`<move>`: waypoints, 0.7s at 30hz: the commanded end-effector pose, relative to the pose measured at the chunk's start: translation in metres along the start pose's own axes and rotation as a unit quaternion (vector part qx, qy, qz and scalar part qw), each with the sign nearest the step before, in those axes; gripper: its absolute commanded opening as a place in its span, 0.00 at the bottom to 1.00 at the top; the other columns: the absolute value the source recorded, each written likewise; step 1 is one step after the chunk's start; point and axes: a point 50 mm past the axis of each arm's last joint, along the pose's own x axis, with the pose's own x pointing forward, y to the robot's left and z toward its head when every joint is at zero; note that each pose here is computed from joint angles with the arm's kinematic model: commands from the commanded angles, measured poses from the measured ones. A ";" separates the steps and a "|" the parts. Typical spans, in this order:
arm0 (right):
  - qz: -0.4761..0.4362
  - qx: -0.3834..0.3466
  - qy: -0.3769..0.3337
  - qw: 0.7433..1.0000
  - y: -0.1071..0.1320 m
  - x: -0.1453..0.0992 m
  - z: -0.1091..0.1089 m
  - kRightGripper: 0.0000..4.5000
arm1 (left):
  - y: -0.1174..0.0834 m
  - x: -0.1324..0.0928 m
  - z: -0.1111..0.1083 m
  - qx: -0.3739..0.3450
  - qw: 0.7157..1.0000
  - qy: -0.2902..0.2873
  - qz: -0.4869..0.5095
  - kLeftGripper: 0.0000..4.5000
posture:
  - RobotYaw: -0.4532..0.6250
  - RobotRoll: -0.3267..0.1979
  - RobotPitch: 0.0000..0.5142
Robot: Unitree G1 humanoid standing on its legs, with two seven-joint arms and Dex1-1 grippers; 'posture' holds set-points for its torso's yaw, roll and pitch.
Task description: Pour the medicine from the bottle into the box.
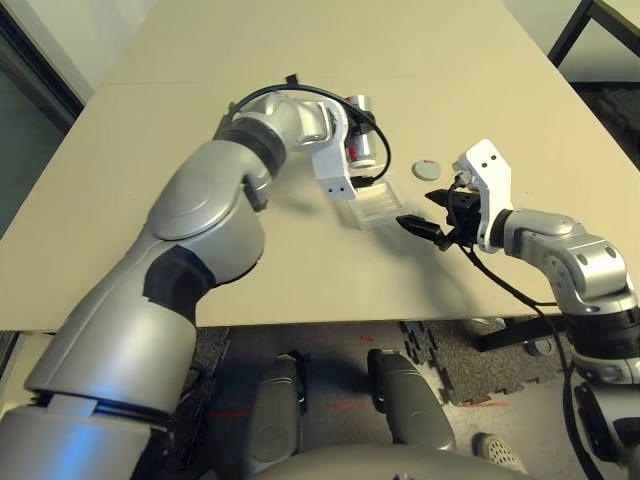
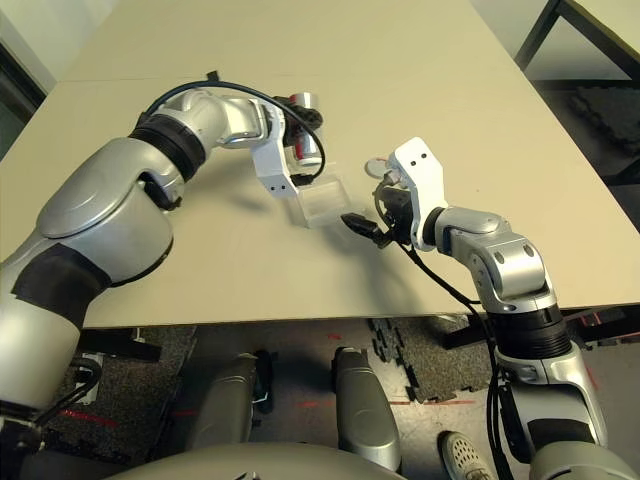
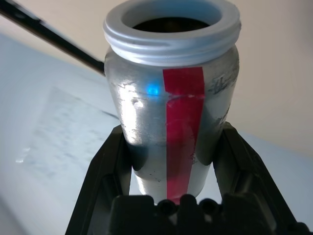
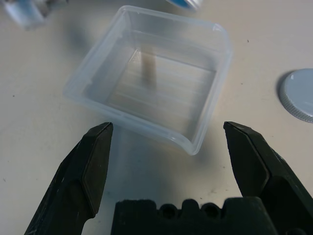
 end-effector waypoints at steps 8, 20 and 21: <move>-0.006 0.000 0.007 1.000 -0.001 -0.006 -0.004 1.00 | -0.003 -0.002 -0.001 -0.194 0.981 0.003 0.004 0.56 | 0.20 0.62 0.26; 0.008 -0.006 0.019 1.000 -0.003 -0.009 -0.001 1.00 | -0.072 -0.031 -0.025 -0.841 0.523 0.038 0.135 0.56 | 0.27 0.62 0.28; 0.010 -0.007 0.020 1.000 -0.003 -0.009 0.000 1.00 | -0.083 -0.034 -0.023 -0.872 0.461 0.048 0.155 0.56 | 0.27 0.62 0.28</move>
